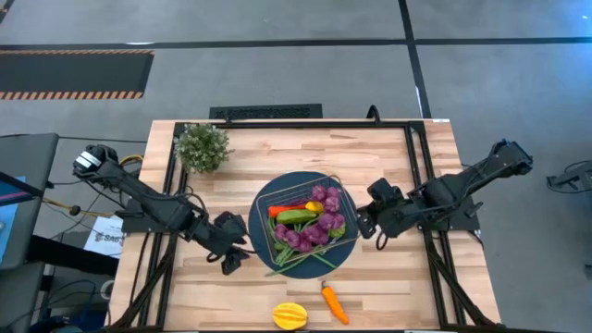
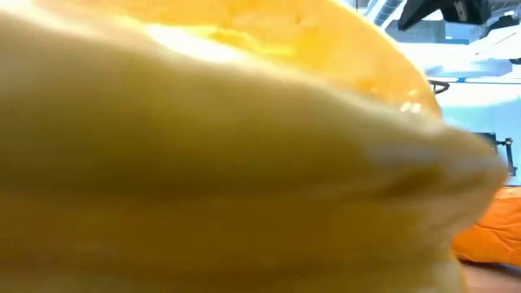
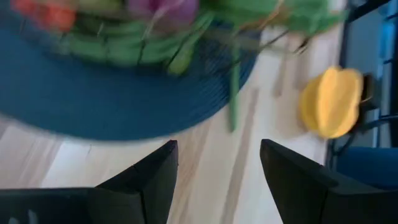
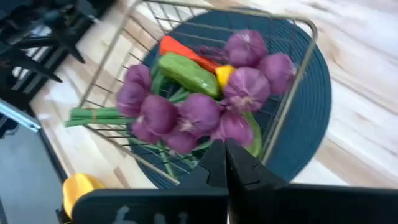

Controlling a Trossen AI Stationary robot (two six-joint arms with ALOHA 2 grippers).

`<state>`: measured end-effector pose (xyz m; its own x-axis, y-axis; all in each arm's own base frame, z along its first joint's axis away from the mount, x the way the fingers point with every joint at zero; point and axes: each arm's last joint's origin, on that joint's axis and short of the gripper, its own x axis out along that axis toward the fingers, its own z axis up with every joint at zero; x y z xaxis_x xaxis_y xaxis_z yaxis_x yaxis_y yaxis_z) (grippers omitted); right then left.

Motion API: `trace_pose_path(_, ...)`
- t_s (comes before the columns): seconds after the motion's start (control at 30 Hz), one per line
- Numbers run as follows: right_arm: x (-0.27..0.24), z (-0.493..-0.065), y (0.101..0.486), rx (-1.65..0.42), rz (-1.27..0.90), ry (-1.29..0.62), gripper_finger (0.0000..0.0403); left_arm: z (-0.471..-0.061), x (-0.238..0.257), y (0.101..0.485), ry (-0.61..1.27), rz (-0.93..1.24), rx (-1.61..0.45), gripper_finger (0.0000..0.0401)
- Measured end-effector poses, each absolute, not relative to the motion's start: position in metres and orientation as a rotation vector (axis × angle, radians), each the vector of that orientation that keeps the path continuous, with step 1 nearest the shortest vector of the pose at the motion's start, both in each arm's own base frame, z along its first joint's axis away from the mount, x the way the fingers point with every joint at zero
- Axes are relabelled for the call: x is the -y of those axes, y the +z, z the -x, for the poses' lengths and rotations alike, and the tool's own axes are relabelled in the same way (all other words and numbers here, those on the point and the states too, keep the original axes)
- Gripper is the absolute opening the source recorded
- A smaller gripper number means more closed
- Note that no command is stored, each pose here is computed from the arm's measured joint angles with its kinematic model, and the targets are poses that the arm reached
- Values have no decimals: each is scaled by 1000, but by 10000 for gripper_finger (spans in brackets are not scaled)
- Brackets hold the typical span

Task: Build produce basket
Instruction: Put the yellow starfruit into the gold wire basket

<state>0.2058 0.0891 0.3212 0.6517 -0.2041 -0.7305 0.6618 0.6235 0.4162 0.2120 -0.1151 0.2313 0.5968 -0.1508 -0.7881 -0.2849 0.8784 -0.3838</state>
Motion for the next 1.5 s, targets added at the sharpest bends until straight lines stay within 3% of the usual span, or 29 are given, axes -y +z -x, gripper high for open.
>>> trace_pose_path(0.33, -97, -203, 330, -670, -703, -503, 3, -231, 124, 253, -164, 454, -684, 215)
trace_pose_path(0.53, -97, -203, 330, -670, -703, -503, 2, -229, 132, 256, -163, 487, -639, 212)
trace_pose_path(0.77, -97, -203, 330, -672, -705, -501, 2, -224, 156, 262, -209, 444, -623, 161)
trace_pose_path(0.9, -97, -203, 330, -675, -706, -499, 2, -234, 168, 269, -235, 387, -649, 130)
trace_pose_path(1.07, -97, -203, 330, -676, -706, -498, 4, -257, 185, 265, -301, 251, -827, 105)
trace_pose_path(1.27, -97, -203, 330, -682, -692, -493, 3, -290, 188, 281, -358, 86, -928, 101)
trace_pose_path(1.5, -98, -202, 330, -711, -668, -462, 2, -321, 187, 295, -389, 76, -902, 101)
